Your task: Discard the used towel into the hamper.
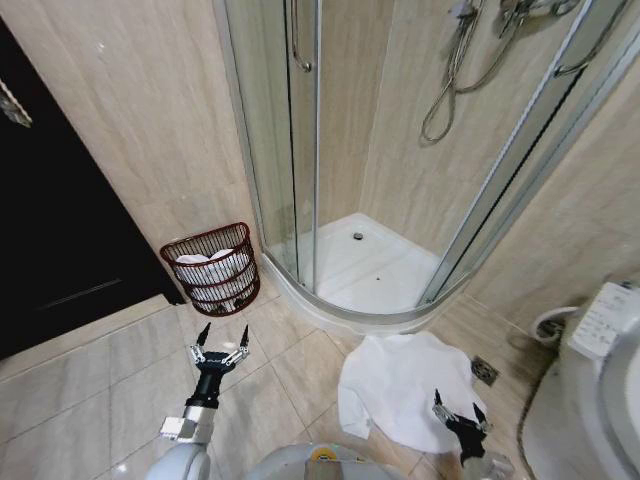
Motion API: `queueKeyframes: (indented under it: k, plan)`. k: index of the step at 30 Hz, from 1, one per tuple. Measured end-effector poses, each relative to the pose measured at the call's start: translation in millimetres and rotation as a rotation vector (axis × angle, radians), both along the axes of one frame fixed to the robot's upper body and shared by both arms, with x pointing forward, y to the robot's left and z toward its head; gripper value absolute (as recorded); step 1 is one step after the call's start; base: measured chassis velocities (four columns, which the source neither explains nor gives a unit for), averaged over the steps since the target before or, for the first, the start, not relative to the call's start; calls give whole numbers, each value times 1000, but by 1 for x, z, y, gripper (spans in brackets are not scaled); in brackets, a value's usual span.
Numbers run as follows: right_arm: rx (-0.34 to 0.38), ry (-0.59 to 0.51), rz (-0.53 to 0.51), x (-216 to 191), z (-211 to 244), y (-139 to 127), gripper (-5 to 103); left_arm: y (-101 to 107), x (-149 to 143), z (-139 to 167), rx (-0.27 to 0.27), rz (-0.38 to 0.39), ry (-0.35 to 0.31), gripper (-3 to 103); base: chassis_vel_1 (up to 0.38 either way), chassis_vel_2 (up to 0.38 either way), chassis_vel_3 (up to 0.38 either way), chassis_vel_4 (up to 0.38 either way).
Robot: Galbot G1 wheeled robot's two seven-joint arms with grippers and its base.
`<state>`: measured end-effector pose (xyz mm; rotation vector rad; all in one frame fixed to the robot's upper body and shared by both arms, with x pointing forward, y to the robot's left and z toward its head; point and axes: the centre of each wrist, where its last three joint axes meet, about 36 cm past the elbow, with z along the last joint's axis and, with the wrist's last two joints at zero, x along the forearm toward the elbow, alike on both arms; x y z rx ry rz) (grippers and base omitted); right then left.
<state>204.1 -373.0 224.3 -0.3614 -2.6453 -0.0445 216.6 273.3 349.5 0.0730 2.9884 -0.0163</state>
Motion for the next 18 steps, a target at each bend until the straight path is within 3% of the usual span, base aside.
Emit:
queueKeyframes:
  k: [3,7,10,12,18]
  plan:
    - [-11,14,2,29,-10,-19,100,-3,-1,0,0,-1,3,100,0,0,0,0]
    - [55,41,77,57,-4,-27,100,-5,-5,-2,9,0,13,100,0,0,0,0]
    - [90,76,132,70,-1,-19,100,-6,-8,-2,10,4,20,100,0,0,0,0]
    - [150,108,170,82,-3,-5,100,-3,-10,-1,17,13,20,100,0,0,0,0]
    - [216,194,157,105,-22,1,100,5,-10,5,34,31,9,100,0,0,0,0]
